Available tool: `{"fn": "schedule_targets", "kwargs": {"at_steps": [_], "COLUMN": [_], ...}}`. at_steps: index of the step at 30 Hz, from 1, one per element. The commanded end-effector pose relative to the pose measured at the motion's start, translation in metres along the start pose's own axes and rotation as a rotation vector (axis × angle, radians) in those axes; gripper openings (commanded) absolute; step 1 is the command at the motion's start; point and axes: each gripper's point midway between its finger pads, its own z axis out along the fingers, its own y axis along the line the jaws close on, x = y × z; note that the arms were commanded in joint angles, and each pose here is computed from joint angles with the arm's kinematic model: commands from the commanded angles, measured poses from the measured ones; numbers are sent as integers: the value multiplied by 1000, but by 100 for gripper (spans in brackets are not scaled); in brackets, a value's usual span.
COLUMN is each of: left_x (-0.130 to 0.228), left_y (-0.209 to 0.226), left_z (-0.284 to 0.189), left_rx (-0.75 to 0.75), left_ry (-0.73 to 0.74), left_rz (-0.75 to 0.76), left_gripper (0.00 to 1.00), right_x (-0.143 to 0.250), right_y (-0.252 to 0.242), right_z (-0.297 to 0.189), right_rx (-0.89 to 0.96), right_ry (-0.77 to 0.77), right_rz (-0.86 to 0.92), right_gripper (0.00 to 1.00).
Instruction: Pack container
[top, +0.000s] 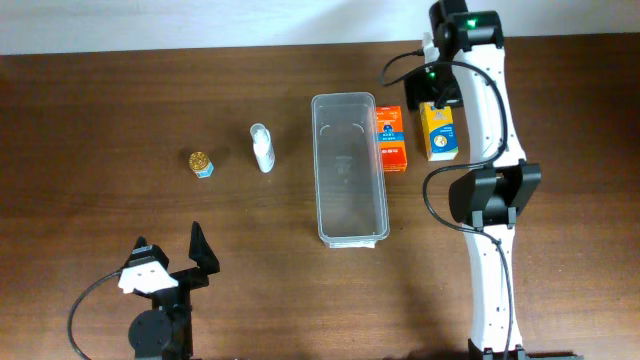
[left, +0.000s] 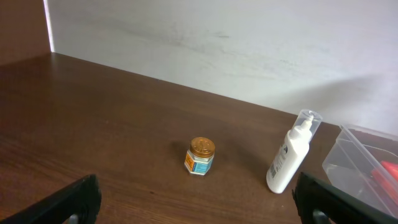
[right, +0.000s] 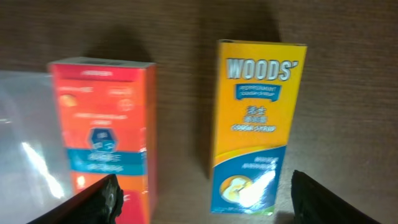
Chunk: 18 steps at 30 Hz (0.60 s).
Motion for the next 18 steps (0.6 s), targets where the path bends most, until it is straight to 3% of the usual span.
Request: {"fn": "schedule_targets", "kwargs": {"at_steps": [1,7,18], "left_x": [2,2,2], "left_y": [-1,-1,-1], "left_z": [0,0,0], "left_rx": [9,9,9], "left_ry": [2,2,2], "left_rz": [-9,-9,-9], "left_gripper": [99,99,99], "right_x": [-2,3,11], "right_y": [-25,-28,-23], "right_z": [14,33,65], "right_rx": [21,-35,-31], "right_ry": [10,47,107], "right_rz": [-7,-1,-33], "right_gripper": [82,89,90]}}
